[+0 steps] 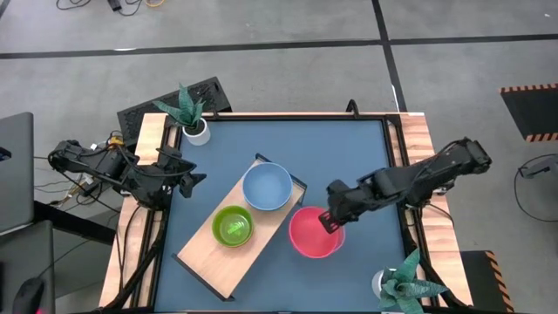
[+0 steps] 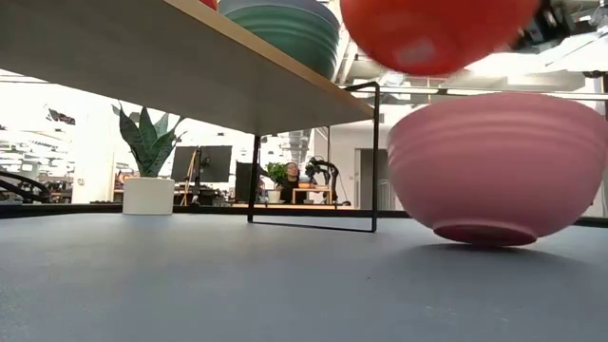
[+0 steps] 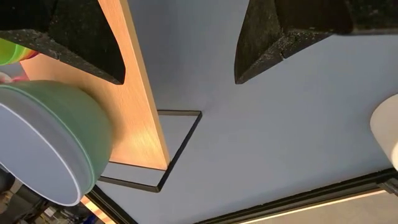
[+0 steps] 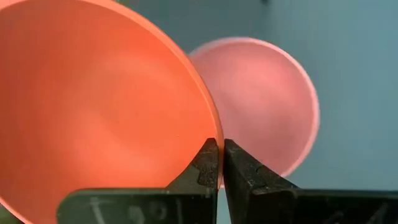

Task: Place and stack bowls onto a shelf
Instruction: Stack the orange bowl on top of the blue bowl on the shelf

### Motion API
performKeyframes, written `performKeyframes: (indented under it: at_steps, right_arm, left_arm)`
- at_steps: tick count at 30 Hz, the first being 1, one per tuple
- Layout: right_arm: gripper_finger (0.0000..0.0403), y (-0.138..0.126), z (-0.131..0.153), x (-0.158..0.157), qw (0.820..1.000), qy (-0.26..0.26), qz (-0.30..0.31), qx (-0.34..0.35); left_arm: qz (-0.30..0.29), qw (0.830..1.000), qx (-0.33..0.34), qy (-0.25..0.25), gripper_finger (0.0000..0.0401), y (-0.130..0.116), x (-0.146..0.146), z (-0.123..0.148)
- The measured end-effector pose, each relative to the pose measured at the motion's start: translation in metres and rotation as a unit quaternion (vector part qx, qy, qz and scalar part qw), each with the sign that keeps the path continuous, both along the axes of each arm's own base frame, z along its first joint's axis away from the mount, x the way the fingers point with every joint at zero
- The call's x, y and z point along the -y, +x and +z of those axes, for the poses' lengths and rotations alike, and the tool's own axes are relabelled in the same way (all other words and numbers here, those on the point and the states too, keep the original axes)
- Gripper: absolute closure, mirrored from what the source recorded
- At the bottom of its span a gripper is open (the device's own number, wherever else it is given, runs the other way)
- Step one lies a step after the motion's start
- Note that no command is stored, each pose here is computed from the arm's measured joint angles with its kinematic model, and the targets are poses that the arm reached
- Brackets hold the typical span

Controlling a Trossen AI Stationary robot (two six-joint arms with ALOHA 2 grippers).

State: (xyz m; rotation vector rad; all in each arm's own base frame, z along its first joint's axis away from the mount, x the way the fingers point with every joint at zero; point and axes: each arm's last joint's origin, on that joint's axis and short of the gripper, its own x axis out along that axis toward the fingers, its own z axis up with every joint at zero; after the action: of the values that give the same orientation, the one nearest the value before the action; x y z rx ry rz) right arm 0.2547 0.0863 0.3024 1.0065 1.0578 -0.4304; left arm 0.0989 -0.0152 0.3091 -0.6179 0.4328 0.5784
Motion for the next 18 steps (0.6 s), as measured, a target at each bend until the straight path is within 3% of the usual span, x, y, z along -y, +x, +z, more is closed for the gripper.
performKeyframes:
  at_steps: [6,12,18]
  right_arm:
    - [0.0374,-0.020,0.046,0.014,0.992,0.013,-0.002,0.124]
    - [0.0374,-0.022,0.102,0.039,0.965,-0.055,-0.040,0.252]
    - [0.0374,0.009,0.127,0.069,0.959,-0.132,-0.008,0.252]
  left_arm:
    - [0.000,1.000,0.000,0.000,0.0115,0.000,0.000,0.000]
    - [0.000,1.000,0.000,0.000,0.0115,0.000,0.000,0.000]
    - [0.002,1.000,0.002,-0.003,0.0115,0.000,0.000,0.000]
